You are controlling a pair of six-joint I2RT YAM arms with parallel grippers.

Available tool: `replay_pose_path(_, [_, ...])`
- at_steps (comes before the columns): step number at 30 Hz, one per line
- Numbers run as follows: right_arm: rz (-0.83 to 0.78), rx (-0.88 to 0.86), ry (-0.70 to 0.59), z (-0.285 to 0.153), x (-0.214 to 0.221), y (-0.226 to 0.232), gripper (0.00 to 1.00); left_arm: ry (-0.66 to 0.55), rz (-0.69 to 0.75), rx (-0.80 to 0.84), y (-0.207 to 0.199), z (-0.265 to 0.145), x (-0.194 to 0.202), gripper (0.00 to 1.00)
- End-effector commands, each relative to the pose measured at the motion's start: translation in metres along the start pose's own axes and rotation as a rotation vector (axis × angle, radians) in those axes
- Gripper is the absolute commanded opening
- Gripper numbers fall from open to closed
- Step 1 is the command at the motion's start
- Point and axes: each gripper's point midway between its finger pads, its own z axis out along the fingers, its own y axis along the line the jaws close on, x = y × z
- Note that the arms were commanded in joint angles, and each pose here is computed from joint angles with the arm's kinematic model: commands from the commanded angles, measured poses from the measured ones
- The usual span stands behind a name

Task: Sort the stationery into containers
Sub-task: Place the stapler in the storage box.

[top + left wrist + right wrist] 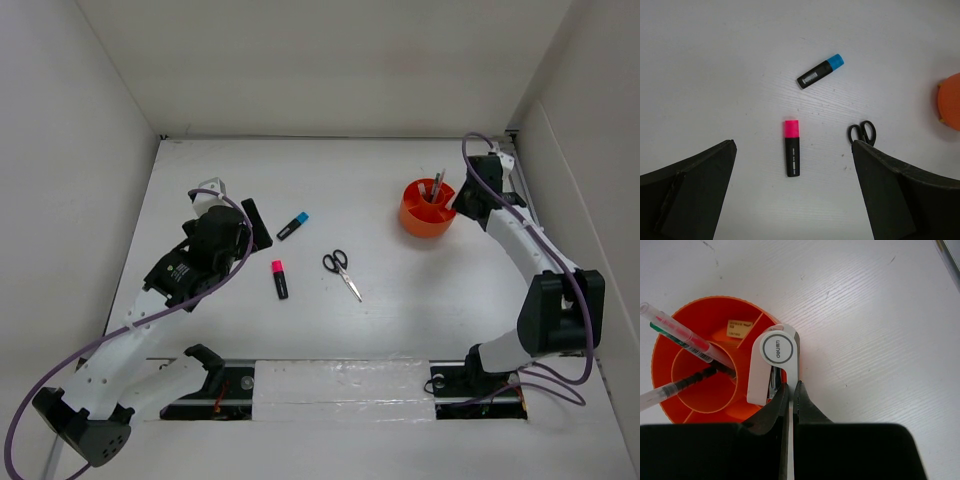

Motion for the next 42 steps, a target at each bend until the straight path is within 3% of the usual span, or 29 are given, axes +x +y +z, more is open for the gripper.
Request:
replay_pose_path(1, [-0.01, 0.001, -0.06, -0.005, -0.02, 0.009, 0.0, -0.025, -0.004, 0.019, -0.002, -0.003, -0.006, 1.0])
replay_pose_path(24, [-0.049, 0.051, -0.053, -0.001, -0.013, 0.007, 0.0, -0.019, -0.003, 0.026, -0.003, -0.003, -0.005, 1.0])
replay_pose_path(42, [-0.02, -0.045, -0.092, -0.027, -0.027, 0.018, 0.0, -0.019, -0.003, 0.026, -0.003, -0.003, -0.005, 1.0])
